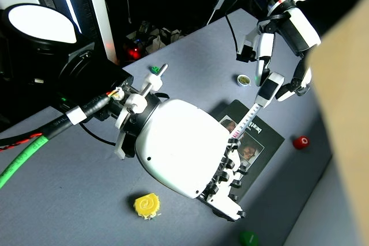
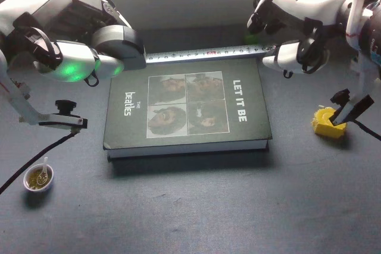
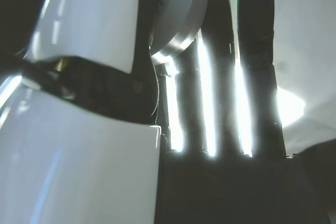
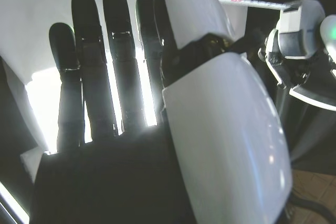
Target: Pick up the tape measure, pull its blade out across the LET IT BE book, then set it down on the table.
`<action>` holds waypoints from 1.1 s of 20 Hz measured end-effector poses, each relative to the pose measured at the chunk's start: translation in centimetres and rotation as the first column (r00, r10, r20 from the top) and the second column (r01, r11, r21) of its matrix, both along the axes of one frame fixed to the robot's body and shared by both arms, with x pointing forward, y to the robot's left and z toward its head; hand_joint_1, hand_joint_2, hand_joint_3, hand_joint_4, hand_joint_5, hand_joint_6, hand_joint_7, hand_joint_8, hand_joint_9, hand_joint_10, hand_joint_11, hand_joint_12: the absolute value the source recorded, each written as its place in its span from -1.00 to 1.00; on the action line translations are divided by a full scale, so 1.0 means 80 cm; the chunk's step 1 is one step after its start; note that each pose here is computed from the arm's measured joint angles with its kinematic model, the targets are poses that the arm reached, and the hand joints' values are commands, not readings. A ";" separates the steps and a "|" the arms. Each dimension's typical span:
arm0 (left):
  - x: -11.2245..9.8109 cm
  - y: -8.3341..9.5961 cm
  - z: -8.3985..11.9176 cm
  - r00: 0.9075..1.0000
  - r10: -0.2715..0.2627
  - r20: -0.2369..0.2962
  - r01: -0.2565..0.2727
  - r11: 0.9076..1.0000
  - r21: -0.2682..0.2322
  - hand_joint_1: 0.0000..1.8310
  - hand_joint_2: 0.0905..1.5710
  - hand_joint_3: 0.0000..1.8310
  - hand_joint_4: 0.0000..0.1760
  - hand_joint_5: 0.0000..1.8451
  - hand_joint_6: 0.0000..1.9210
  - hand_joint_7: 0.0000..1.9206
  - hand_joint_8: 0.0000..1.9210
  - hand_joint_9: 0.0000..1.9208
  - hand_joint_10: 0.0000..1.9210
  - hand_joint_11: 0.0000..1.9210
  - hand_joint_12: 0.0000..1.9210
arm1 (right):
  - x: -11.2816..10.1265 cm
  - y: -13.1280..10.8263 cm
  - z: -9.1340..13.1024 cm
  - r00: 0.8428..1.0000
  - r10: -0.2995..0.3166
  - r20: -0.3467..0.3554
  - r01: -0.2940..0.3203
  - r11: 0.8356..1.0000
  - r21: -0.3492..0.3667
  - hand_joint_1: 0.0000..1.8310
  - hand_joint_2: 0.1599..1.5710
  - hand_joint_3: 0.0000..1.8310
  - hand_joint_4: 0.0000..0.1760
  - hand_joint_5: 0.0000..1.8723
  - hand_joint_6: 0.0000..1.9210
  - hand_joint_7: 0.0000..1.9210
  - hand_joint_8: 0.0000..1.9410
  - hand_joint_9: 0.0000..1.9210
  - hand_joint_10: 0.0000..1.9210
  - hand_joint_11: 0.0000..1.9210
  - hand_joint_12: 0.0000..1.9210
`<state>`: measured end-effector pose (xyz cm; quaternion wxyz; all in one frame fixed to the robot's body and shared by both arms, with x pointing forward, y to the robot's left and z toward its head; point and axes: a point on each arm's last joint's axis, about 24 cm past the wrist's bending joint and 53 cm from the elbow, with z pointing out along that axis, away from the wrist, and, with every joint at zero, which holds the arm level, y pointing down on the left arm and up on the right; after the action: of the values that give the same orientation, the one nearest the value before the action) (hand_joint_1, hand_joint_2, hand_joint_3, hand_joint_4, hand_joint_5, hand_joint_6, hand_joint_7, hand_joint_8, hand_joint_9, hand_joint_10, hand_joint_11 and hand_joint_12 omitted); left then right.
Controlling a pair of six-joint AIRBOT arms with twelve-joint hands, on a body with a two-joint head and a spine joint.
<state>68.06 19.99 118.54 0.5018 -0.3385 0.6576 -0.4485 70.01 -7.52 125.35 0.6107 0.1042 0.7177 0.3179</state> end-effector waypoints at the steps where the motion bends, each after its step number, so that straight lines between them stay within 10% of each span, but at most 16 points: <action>1: 0.000 0.000 0.000 1.000 0.000 0.000 0.000 1.000 0.000 0.52 0.30 -1.00 -1.00 0.22 -0.35 0.22 -0.28 0.00 0.16 -0.13 -0.01 | 0.000 0.000 0.000 1.000 0.000 0.000 0.000 1.000 0.000 0.19 0.35 -1.00 -1.00 -0.17 -0.98 -0.07 -0.99 -0.18 -0.96 -0.74 0.32; 22: 0.000 0.000 0.000 1.000 -0.001 0.002 0.001 1.000 0.003 0.52 0.31 -1.00 -1.00 0.20 -0.31 0.20 -0.23 -0.02 0.17 -0.16 0.03 | 0.004 -0.003 -0.002 1.000 -0.003 -0.004 0.003 1.000 -0.001 0.16 0.34 -1.00 -1.00 -0.15 -0.98 -0.05 -0.99 -0.16 -0.97 -0.72 0.33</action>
<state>68.06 20.00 118.55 0.5028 -0.3371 0.6580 -0.4479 70.36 -7.78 125.16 0.6099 0.1054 0.7189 0.3164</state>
